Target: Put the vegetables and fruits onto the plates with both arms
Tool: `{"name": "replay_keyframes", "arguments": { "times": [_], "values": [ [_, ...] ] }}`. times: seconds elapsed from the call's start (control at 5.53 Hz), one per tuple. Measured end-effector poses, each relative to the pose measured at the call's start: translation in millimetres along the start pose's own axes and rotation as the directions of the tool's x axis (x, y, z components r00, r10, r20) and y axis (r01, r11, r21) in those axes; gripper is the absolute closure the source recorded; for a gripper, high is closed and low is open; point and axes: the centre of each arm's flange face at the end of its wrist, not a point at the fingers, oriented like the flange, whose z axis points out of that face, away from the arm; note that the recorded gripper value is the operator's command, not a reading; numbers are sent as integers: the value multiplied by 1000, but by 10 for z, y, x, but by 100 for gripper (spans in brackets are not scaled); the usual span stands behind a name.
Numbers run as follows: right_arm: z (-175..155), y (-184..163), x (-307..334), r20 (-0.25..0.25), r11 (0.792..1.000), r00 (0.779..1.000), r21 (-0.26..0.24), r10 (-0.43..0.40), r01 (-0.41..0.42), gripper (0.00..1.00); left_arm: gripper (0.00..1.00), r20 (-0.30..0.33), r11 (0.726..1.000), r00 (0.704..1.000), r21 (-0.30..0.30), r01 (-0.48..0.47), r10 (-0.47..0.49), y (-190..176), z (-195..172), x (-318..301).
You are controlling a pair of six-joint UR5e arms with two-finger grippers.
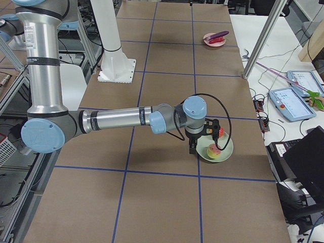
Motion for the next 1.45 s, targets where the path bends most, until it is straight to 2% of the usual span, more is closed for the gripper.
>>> {"name": "replay_keyframes", "arguments": {
  "times": [0.18, 0.54, 0.72, 0.9, 1.08, 1.45],
  "values": [
    [39, 85, 83, -4, 1000, 1000, -10, 6, -6, 0, 0, 6, 998, 998, 6, -54, 54, 209, -84, -234],
    [38, 165, 275, -21, 999, 999, -24, -40, 40, 0, 0, 54, 987, 986, 20, -157, 156, 319, -327, -685],
    [-41, 198, 378, -30, 998, 998, -44, -50, 49, 0, 0, 112, 984, 978, 7, -180, 178, 339, -423, -883],
    [-171, 250, 410, -35, 996, 998, -86, -42, 39, 0, 0, 149, 986, 975, -31, -162, 165, 383, -427, -1011],
    [-267, 318, 443, -34, 991, 999, -127, -32, 28, 0, 0, 152, 989, 979, -71, -127, 136, 473, -365, -1110],
    [-278, 393, 501, -19, 988, 1000, -152, -14, 11, 0, 0, 58, 991, 993, -87, -99, 105, 604, -278, -1116]
  ]
}}
